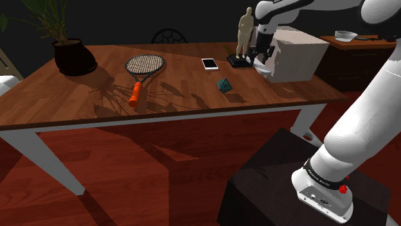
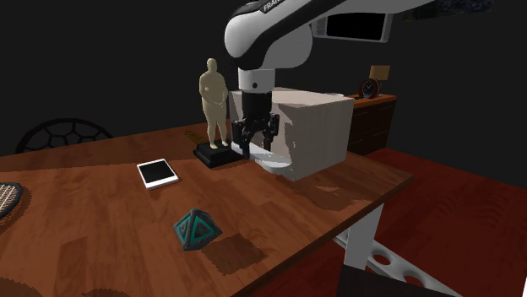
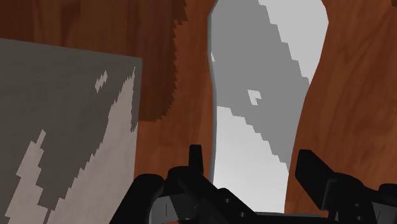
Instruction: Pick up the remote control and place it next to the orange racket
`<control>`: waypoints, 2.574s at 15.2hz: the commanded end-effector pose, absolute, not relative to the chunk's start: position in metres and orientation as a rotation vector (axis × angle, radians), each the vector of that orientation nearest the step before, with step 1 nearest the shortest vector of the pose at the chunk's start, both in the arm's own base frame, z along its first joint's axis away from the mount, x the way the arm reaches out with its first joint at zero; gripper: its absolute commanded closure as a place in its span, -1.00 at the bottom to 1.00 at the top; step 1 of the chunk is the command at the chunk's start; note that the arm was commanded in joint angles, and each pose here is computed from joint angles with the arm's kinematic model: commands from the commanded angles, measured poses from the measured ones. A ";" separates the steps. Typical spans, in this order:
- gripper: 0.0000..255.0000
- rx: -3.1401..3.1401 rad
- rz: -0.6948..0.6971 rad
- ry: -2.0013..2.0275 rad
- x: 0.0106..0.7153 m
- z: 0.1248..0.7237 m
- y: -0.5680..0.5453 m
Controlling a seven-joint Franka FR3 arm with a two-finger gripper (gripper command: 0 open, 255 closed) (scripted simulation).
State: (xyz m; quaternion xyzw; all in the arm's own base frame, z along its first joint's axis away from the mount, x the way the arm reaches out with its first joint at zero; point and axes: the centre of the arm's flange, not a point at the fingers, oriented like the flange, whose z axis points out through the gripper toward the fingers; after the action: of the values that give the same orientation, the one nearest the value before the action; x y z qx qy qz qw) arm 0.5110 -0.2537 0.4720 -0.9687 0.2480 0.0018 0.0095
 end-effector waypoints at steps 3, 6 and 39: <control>1.00 -3.025 0.006 0.775 0.512 0.494 -0.254; 1.00 -3.025 0.006 0.775 0.521 0.499 -0.229; 1.00 -3.025 0.006 0.775 0.643 0.464 0.090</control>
State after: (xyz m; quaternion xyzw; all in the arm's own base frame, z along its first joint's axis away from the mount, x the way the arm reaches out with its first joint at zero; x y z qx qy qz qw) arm 0.6430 0.0893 0.4693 -0.9687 0.2479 0.0023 0.0092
